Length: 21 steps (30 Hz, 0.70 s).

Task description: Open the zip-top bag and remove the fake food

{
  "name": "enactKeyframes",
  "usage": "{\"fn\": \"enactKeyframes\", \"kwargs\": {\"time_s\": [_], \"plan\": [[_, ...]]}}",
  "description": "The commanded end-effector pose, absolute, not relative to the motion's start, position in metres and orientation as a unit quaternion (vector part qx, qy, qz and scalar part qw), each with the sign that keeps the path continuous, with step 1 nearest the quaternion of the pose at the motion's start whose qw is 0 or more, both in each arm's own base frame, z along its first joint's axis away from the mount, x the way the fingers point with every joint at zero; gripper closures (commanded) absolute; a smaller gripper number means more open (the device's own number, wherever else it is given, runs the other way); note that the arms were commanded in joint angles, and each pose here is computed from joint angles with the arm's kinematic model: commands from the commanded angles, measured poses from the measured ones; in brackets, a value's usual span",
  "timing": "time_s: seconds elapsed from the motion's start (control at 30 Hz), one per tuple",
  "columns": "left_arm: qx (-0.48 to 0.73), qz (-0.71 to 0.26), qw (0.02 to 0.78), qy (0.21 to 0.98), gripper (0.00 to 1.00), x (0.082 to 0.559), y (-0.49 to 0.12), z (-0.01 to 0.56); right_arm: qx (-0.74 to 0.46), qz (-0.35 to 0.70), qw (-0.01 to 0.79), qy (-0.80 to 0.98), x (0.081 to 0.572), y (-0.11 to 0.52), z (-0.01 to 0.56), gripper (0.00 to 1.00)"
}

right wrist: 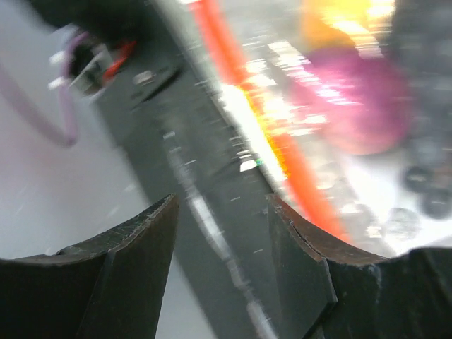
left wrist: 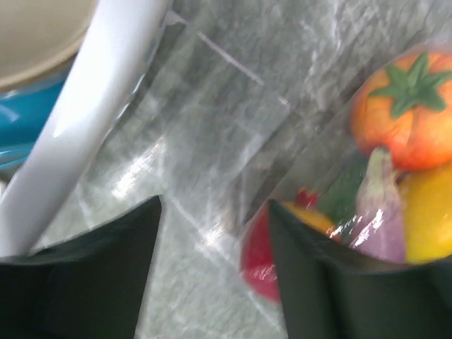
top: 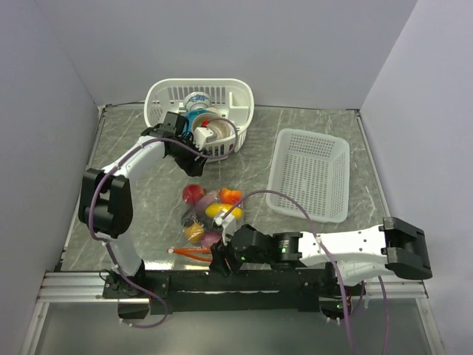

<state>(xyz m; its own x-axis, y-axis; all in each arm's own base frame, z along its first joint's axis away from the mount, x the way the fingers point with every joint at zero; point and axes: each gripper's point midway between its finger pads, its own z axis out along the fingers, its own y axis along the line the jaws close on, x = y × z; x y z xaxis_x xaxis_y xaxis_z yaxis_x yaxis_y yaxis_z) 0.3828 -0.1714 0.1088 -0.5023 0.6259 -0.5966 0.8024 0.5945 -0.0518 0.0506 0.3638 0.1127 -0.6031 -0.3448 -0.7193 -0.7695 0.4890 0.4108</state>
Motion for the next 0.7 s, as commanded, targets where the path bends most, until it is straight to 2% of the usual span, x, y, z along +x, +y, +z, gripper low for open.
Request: {"fn": "enactKeyframes", "kwargs": {"time_s": [0.0, 0.07, 0.23, 0.43, 0.57, 0.67], "plan": [[0.424, -0.202, 0.268, 0.841, 0.44, 0.388, -0.192, 0.109, -0.281, 0.320, 0.317, 0.847, 0.085, 0.356, 0.093, 0.39], [0.427, -0.208, 0.257, 0.841, 0.47, 0.381, -0.192, 0.103, -0.279, 0.304, 0.315, 0.855, 0.088, 0.352, 0.087, 0.38], [0.432, -0.216, 0.245, 0.841, 0.38, 0.362, -0.190, 0.094, -0.267, 0.259, 0.326, 0.869, 0.099, 0.342, 0.071, 0.33], [0.441, -0.203, 0.223, 0.845, 0.37, 0.334, -0.182, 0.074, -0.238, 0.225, 0.337, 0.883, 0.110, 0.326, 0.061, 0.30], [0.449, -0.187, 0.211, 0.848, 0.43, 0.316, -0.169, 0.065, -0.205, 0.227, 0.361, 0.881, 0.120, 0.316, 0.070, 0.31], [0.457, -0.177, 0.202, 0.848, 0.56, 0.300, -0.159, 0.063, -0.190, 0.227, 0.373, 0.879, 0.133, 0.308, 0.077, 0.32]]}}
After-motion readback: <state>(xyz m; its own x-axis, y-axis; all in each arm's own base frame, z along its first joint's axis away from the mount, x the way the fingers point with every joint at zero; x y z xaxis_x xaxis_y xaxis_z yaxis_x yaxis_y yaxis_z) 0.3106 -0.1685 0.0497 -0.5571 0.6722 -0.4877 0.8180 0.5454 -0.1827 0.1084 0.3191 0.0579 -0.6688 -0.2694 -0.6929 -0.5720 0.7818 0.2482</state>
